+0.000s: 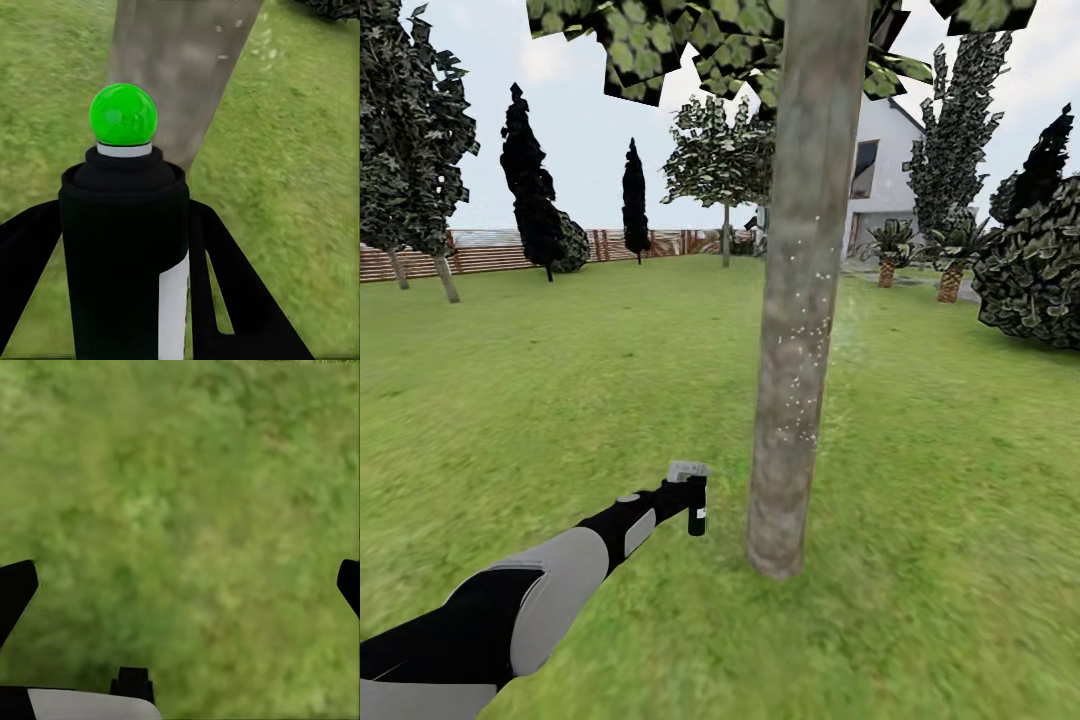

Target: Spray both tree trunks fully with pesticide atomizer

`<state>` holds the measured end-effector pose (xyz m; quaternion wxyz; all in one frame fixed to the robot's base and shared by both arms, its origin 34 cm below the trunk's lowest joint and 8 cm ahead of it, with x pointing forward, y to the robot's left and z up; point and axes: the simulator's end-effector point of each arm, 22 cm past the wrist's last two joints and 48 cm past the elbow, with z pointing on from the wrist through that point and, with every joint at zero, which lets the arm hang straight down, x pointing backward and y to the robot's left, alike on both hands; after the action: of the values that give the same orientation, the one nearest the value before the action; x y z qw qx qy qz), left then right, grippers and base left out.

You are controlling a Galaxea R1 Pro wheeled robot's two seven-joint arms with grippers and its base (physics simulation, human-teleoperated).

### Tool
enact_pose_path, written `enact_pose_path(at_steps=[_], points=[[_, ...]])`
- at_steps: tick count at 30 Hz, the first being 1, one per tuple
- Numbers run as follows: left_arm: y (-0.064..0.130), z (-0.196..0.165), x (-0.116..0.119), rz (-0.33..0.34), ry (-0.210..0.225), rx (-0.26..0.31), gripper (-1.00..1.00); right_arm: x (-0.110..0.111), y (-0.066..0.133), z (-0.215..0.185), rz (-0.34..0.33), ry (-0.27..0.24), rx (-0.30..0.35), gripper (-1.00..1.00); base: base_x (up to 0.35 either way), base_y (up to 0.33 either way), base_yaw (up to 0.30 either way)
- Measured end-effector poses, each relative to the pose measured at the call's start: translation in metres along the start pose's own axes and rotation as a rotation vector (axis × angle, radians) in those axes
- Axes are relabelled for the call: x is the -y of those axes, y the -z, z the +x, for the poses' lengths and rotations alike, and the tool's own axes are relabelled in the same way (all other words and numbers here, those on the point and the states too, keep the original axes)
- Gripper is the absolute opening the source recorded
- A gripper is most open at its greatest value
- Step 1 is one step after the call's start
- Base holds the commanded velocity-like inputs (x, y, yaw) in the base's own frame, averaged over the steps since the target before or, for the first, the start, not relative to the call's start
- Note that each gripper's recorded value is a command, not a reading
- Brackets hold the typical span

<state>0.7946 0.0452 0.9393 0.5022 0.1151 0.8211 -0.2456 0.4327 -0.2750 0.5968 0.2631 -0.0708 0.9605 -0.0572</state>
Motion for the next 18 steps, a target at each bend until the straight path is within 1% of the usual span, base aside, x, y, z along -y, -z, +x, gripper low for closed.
enact_pose_path(at_steps=[2,4,11,18], points=[[0.0000,0.0000,0.0001,0.000,0.000,0.000,-1.00,0.0000,0.0000,0.0000,0.000,0.000,0.000,1.00,0.102,0.350,-0.074],[0.0000,0.0000,0.0001,0.000,0.000,0.000,-1.00,0.0000,0.0000,0.0000,0.000,0.000,0.000,1.00,0.117,0.350,-0.187],[0.0000,0.0001,0.0001,0.001,0.000,-0.001,-1.00,0.0000,0.0000,0.0000,0.000,0.000,0.000,1.00,0.156,0.332,-0.280],[0.0000,0.0003,0.0002,0.001,0.001,-0.001,-1.00,0.0000,0.0000,-0.0001,0.000,0.000,0.000,1.00,0.118,0.328,-0.293]])
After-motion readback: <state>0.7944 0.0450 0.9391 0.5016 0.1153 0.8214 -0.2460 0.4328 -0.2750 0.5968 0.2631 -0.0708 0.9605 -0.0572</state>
